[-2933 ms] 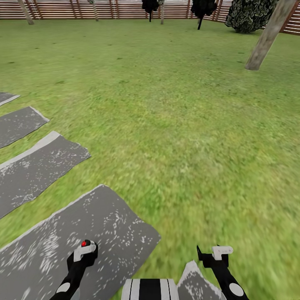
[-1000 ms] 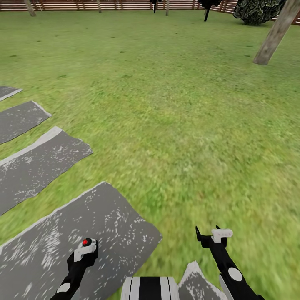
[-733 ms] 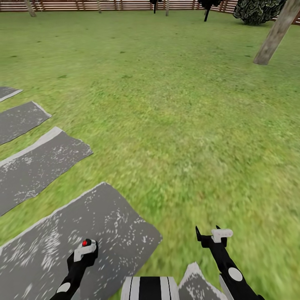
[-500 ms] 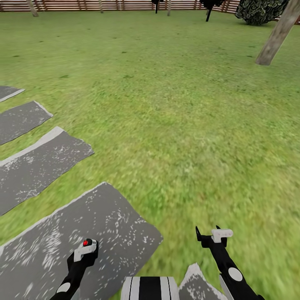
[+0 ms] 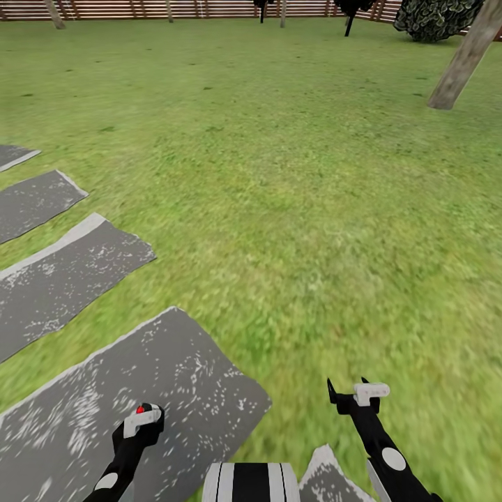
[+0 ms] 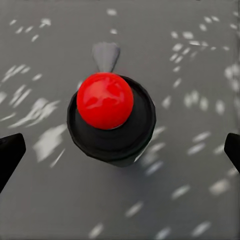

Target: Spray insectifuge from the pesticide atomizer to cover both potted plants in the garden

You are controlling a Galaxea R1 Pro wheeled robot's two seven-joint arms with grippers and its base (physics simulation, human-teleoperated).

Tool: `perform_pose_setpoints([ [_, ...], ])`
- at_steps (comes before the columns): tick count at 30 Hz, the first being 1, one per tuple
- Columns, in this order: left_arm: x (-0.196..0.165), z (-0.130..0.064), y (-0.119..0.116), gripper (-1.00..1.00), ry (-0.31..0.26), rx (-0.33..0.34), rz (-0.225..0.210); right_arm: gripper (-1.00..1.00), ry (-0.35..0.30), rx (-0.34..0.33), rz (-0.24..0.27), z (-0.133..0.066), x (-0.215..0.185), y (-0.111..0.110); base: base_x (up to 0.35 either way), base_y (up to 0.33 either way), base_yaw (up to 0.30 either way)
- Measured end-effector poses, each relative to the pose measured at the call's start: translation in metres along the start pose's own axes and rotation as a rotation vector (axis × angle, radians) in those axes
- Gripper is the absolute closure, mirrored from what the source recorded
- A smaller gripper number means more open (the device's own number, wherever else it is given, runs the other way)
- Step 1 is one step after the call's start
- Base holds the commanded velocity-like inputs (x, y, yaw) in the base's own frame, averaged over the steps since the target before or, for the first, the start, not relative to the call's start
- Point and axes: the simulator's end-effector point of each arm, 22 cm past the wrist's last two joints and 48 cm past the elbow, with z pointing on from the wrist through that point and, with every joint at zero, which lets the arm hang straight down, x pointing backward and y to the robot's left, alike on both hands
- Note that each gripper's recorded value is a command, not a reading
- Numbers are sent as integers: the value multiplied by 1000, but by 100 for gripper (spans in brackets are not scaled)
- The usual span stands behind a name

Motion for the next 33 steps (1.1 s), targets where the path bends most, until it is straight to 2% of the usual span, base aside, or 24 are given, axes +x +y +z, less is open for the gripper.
perform_pose_setpoints([
  [33,0,0,0,-100,0,-1,-1,-100,0,-1,-1,0,0,0,16,0,19],
])
